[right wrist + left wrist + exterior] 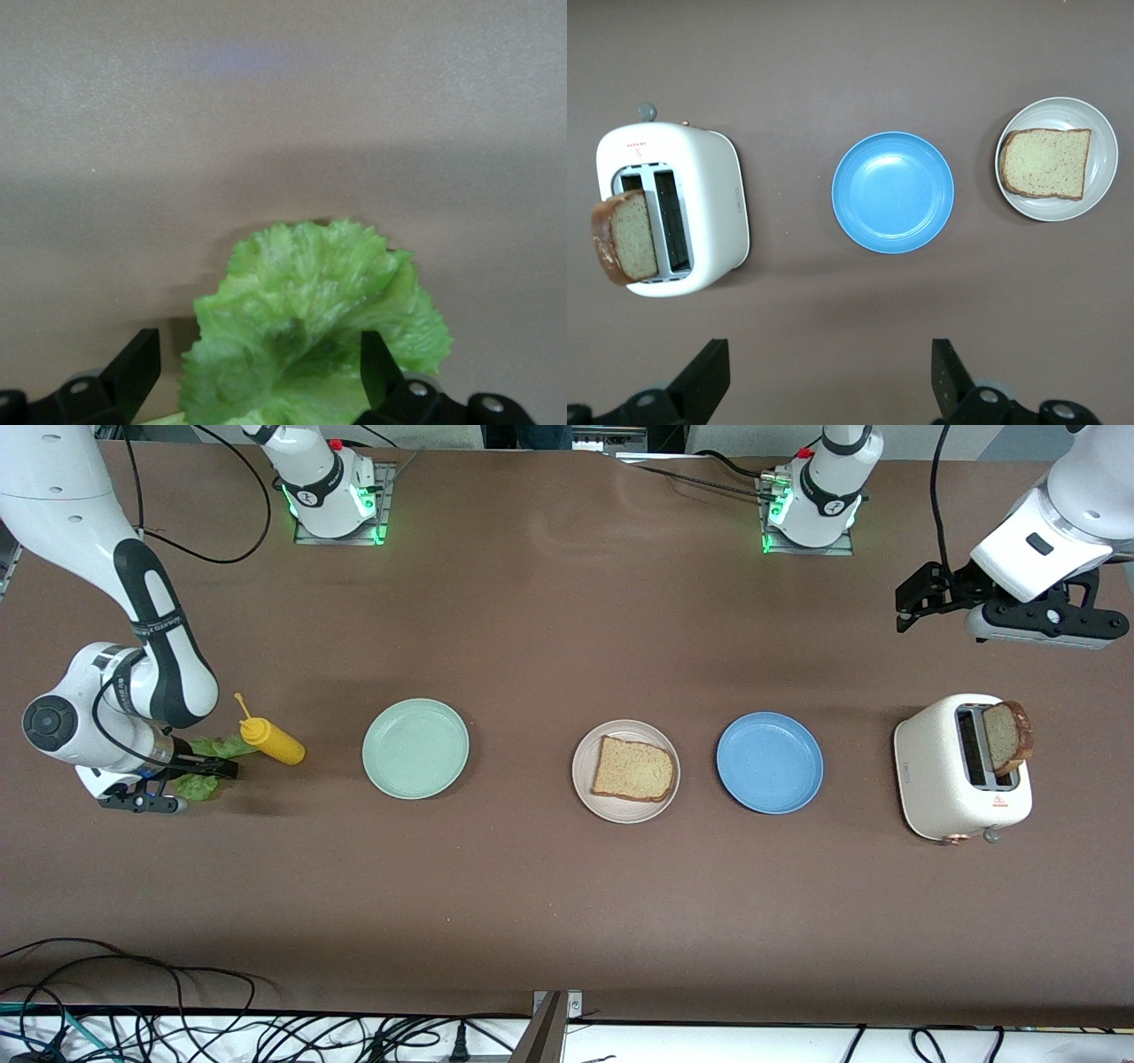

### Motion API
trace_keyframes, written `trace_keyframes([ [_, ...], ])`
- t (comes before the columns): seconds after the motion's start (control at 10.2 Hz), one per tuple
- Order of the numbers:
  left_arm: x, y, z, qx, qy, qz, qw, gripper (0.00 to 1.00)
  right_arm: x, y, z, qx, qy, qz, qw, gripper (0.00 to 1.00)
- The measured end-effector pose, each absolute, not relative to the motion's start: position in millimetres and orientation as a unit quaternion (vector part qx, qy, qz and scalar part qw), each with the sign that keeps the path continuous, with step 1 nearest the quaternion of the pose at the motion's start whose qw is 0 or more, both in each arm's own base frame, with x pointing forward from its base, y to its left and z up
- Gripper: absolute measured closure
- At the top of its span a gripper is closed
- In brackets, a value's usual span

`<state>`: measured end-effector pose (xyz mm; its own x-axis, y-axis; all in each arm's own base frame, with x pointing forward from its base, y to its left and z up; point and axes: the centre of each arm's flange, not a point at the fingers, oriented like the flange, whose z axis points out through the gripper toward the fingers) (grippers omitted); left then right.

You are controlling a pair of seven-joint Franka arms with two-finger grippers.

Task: Make sandwich on beige plate with both arms
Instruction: 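Grasp the lettuce leaf with the right gripper while the left gripper withdraws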

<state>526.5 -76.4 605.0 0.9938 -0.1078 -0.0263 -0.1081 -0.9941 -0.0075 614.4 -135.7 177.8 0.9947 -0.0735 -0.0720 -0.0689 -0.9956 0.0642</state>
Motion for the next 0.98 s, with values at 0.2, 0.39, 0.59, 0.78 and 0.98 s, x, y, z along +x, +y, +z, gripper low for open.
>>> trace_keyframes([
  [0.2,527,-75,604,-0.999,0.053,0.014,0.004,0.00,614,-136,178,0.998,-0.034,-0.038,0.031,0.28],
  [0.39,527,-77,603,-0.998,0.054,0.015,0.005,0.00,614,-138,180,0.998,-0.034,-0.037,0.033,0.60],
  [0.59,528,-77,601,-0.998,0.054,0.017,0.005,0.00,617,-137,185,0.999,-0.021,-0.032,0.033,0.87],
  [0.78,528,-77,601,-0.998,0.054,0.017,0.005,0.00,627,-136,197,0.999,0.003,-0.018,0.034,0.93],
  [0.98,528,-77,601,-0.998,0.054,0.017,0.005,0.00,637,-135,220,0.999,0.016,0.001,0.037,0.93],
])
